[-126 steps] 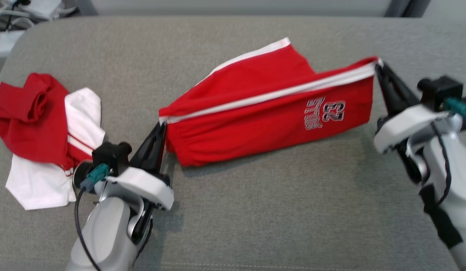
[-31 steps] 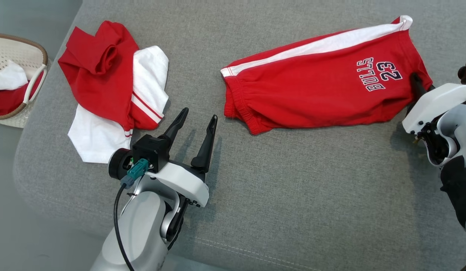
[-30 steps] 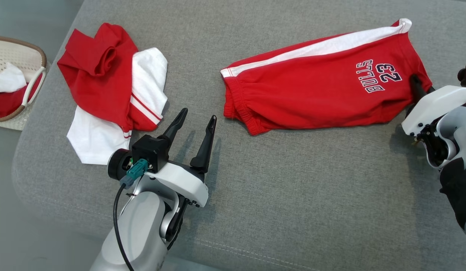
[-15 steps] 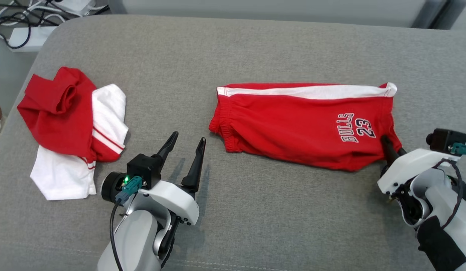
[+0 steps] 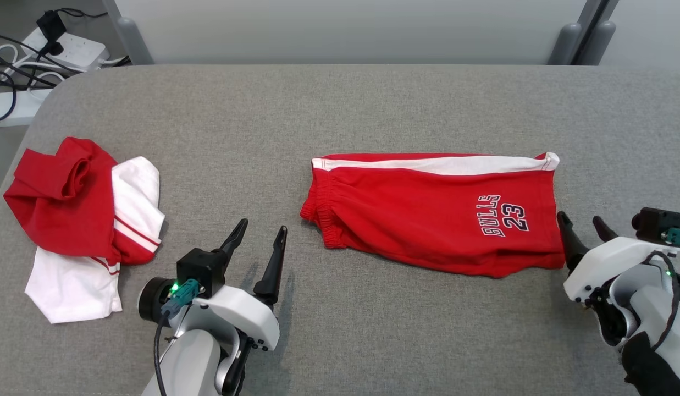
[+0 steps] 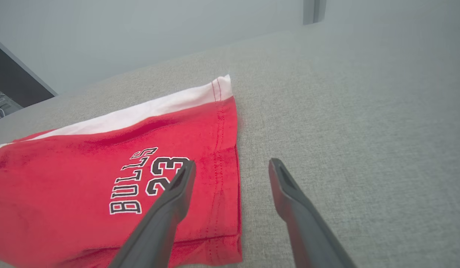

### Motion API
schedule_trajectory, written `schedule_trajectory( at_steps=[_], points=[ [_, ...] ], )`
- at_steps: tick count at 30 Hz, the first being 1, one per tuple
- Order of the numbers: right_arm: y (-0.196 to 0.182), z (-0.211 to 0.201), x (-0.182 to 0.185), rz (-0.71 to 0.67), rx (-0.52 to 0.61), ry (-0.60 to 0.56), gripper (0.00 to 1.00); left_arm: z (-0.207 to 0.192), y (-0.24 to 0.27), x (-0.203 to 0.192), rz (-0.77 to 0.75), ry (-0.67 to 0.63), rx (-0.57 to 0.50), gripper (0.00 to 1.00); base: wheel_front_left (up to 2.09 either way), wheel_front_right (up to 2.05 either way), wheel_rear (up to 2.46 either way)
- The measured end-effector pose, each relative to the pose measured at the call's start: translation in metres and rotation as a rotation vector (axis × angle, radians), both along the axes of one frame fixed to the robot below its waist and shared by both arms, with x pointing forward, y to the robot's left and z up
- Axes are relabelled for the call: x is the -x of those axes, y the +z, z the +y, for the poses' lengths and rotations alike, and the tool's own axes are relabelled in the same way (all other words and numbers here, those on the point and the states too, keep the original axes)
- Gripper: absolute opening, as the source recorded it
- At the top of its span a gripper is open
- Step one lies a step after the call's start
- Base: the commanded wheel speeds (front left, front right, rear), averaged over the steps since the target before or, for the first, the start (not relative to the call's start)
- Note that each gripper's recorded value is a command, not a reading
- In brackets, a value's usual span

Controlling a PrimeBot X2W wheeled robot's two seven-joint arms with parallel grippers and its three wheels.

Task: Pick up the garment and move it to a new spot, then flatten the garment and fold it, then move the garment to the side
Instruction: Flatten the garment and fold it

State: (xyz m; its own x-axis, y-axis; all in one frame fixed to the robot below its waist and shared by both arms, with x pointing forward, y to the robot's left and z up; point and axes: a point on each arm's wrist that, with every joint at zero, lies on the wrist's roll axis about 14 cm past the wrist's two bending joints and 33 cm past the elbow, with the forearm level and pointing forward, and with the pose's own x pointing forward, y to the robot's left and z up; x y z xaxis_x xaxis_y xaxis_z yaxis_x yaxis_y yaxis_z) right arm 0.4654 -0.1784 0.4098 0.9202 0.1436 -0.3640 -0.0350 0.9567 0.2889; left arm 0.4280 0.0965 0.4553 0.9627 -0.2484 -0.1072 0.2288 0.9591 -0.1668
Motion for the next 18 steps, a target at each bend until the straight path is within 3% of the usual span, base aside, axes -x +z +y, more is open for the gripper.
schedule_trajectory(
  at_steps=[9,18],
  points=[
    [0.071,-0.03,-0.015,-0.23,0.094,-0.021,1.0,0.01,0.004,0.017,-0.012,0.039,0.012,1.0,0.0,0.0,0.0],
    [0.038,-0.024,0.009,-0.179,0.072,-0.056,1.0,0.026,0.017,0.035,-0.068,0.099,0.013,1.0,0.0,0.0,0.0]
  ],
)
